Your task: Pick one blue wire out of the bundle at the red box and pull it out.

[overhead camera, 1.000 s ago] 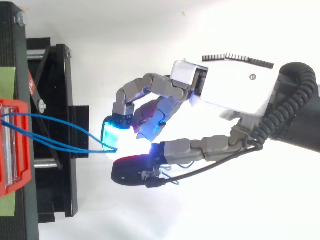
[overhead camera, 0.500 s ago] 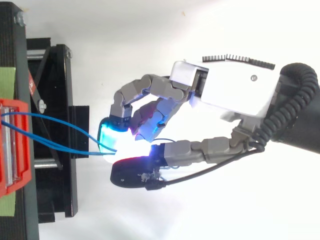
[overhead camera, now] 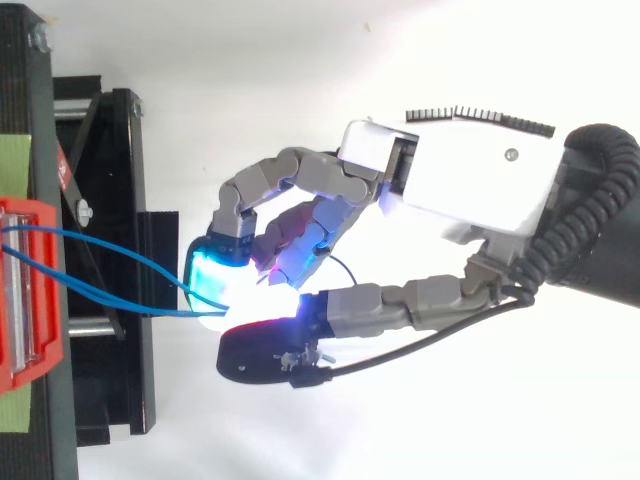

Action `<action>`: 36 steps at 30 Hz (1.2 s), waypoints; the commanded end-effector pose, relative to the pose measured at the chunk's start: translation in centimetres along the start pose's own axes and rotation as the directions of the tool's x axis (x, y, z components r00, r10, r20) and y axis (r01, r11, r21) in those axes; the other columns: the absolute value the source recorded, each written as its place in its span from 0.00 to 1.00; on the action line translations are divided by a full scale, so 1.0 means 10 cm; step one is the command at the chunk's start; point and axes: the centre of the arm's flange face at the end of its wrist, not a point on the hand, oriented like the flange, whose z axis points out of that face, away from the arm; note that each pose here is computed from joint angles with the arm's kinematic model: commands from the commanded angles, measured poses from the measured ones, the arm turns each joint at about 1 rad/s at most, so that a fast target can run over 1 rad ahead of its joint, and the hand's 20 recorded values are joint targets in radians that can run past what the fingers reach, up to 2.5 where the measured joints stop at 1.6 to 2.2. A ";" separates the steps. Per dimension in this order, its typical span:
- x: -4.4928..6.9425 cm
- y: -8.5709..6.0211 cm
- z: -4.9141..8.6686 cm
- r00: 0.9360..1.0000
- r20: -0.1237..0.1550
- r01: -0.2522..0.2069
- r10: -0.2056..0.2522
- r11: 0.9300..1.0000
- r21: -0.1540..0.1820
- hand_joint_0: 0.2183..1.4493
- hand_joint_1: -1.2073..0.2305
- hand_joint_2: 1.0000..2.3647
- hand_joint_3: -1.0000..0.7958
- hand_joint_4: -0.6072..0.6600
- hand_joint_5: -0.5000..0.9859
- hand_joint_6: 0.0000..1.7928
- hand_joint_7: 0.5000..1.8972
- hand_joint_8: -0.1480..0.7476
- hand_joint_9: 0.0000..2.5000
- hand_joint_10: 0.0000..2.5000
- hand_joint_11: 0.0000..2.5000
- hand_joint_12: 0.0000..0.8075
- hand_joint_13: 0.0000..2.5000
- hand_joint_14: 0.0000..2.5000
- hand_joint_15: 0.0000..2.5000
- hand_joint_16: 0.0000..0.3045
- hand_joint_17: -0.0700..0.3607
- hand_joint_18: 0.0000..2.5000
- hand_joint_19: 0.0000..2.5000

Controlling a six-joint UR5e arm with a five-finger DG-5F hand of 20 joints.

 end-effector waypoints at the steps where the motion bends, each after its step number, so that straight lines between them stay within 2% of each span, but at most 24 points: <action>1: -0.01 0.00 0.00 1.000 0.002 0.000 0.000 1.000 0.000 0.29 0.26 0.01 0.51 0.50 0.27 0.47 0.38 0.43 0.46 0.01 0.17 0.47 0.28 0.01 0.14 0.22 0.51 0.28 0.29; 3: -0.01 0.04 -0.01 1.000 0.001 -0.003 0.003 1.000 -0.005 0.30 0.27 0.01 0.56 0.43 0.27 0.48 0.38 0.44 0.47 0.01 0.16 0.48 0.29 0.01 0.13 0.23 0.52 0.29 0.28; 4: -0.02 0.05 -0.01 1.000 0.003 -0.004 0.004 1.000 -0.006 0.31 0.26 0.01 0.61 0.31 0.27 0.50 0.37 0.45 0.47 0.01 0.16 0.49 0.29 0.01 0.13 0.23 0.53 0.30 0.28; 7: -0.02 0.06 -0.02 1.000 0.001 0.000 0.000 1.000 -0.005 0.39 0.26 0.01 0.68 0.08 0.27 0.50 0.63 0.43 0.47 0.01 0.17 0.46 0.30 0.01 0.15 0.21 0.50 0.29 0.29; 8: -0.02 0.05 -0.02 1.000 0.001 0.000 0.000 1.000 -0.003 0.39 0.26 0.02 0.68 0.07 0.26 0.50 0.65 0.43 0.47 0.01 0.17 0.46 0.30 0.01 0.15 0.21 0.50 0.29 0.29; 10: -0.02 0.05 -0.03 1.000 0.000 0.001 -0.001 1.000 0.003 0.37 0.25 0.00 0.65 0.17 0.26 0.49 0.62 0.43 0.46 0.01 0.16 0.46 0.29 0.01 0.14 0.22 0.51 0.29 0.29; 11: -0.02 0.05 -0.03 1.000 -0.001 0.002 -0.002 1.000 0.004 0.29 0.27 0.13 0.59 0.28 0.26 0.49 0.53 0.43 0.46 0.01 0.14 0.49 0.29 0.01 0.13 0.24 0.54 0.31 0.28; 12: -0.02 0.04 -0.03 1.000 -0.001 0.003 -0.003 1.000 0.005 0.28 0.28 0.00 0.55 0.44 0.28 0.47 0.46 0.44 0.47 0.01 0.12 0.50 0.29 0.00 0.12 0.25 0.56 0.31 0.28; 13: -0.02 0.04 -0.03 1.000 -0.001 0.003 -0.003 1.000 0.005 0.27 0.29 0.00 0.53 0.45 0.29 0.47 0.43 0.43 0.47 0.01 0.12 0.50 0.29 0.00 0.12 0.24 0.55 0.31 0.28; 16: -0.02 0.04 -0.03 1.000 -0.001 0.004 -0.004 1.000 0.007 0.29 0.30 0.02 0.58 0.38 0.29 0.47 0.44 0.43 0.48 0.01 0.12 0.50 0.30 0.00 0.12 0.24 0.55 0.31 0.27; 19: -0.02 0.04 -0.03 1.000 -0.001 0.004 -0.004 1.000 0.008 0.30 0.32 0.25 0.62 0.13 0.28 0.49 0.55 0.43 0.48 0.01 0.14 0.48 0.30 0.01 0.14 0.23 0.53 0.30 0.28; 20: -0.02 0.04 -0.03 1.000 -0.001 0.004 -0.004 1.000 0.008 0.30 0.32 0.25 0.62 0.12 0.28 0.50 0.57 0.43 0.47 0.01 0.13 0.48 0.30 0.01 0.14 0.23 0.52 0.30 0.28; 23: -0.02 0.04 -0.03 1.000 -0.001 0.004 -0.004 1.000 0.008 0.28 0.29 0.14 0.57 0.31 0.27 0.49 0.48 0.43 0.48 0.01 0.13 0.50 0.31 0.01 0.13 0.24 0.54 0.31 0.28; 24: -0.03 0.04 -0.03 1.000 0.000 0.004 -0.004 1.000 0.008 0.27 0.30 0.01 0.53 0.44 0.29 0.48 0.42 0.42 0.48 0.01 0.12 0.50 0.30 0.01 0.12 0.24 0.54 0.31 0.28; 26: -0.02 0.04 -0.03 1.000 -0.001 0.006 -0.006 1.000 0.008 0.29 0.29 0.01 0.54 0.43 0.29 0.47 0.45 0.43 0.48 0.00 0.12 0.49 0.30 0.00 0.12 0.23 0.54 0.31 0.28; 27: -0.02 0.03 -0.03 1.000 -0.001 0.008 -0.008 1.000 0.009 0.30 0.28 0.00 0.59 0.38 0.29 0.47 0.49 0.43 0.48 0.00 0.11 0.49 0.30 0.00 0.12 0.24 0.54 0.31 0.28; 28: -0.02 0.03 -0.03 1.000 -0.001 0.008 -0.008 1.000 0.009 0.31 0.28 0.09 0.62 0.23 0.29 0.49 0.52 0.44 0.48 0.01 0.12 0.49 0.30 0.01 0.13 0.23 0.53 0.31 0.28; 29: -0.03 0.03 -0.03 1.000 -0.002 0.008 -0.008 1.000 0.009 0.30 0.32 0.25 0.63 0.10 0.28 0.49 0.61 0.43 0.48 0.01 0.12 0.48 0.30 0.01 0.13 0.23 0.53 0.31 0.28; 30: -0.02 0.03 -0.03 1.000 -0.003 0.008 -0.008 1.000 0.009 0.30 0.33 0.31 0.63 0.06 0.28 0.50 0.69 0.42 0.48 0.01 0.13 0.47 0.30 0.01 0.13 0.22 0.52 0.30 0.29; 31: -0.02 0.04 -0.03 1.000 -0.001 0.007 -0.007 1.000 0.008 0.30 0.33 0.32 0.62 0.07 0.28 0.50 0.68 0.42 0.48 0.01 0.13 0.47 0.30 0.01 0.13 0.22 0.52 0.30 0.29; 32: -0.02 0.03 -0.03 1.000 -0.003 0.008 -0.008 1.000 0.009 0.32 0.30 0.19 0.63 0.12 0.27 0.50 0.67 0.42 0.47 0.01 0.12 0.46 0.30 0.01 0.13 0.22 0.51 0.30 0.29; 34: -0.03 0.03 -0.03 1.000 -0.002 0.006 -0.006 1.000 0.009 0.25 0.29 0.18 0.53 0.37 0.28 0.48 0.52 0.45 0.48 0.00 0.11 0.52 0.31 0.00 0.13 0.25 0.56 0.32 0.28; 35: -0.03 0.03 -0.03 1.000 -0.002 0.006 -0.006 1.000 0.009 0.28 0.29 0.00 0.54 0.44 0.29 0.48 0.46 0.44 0.48 0.00 0.11 0.51 0.31 0.00 0.13 0.25 0.55 0.32 0.28; 36: -0.03 0.04 -0.03 1.000 -0.001 0.006 -0.006 1.000 0.008 0.28 0.30 0.00 0.55 0.43 0.29 0.48 0.48 0.44 0.49 0.01 0.12 0.51 0.30 0.01 0.13 0.24 0.55 0.31 0.28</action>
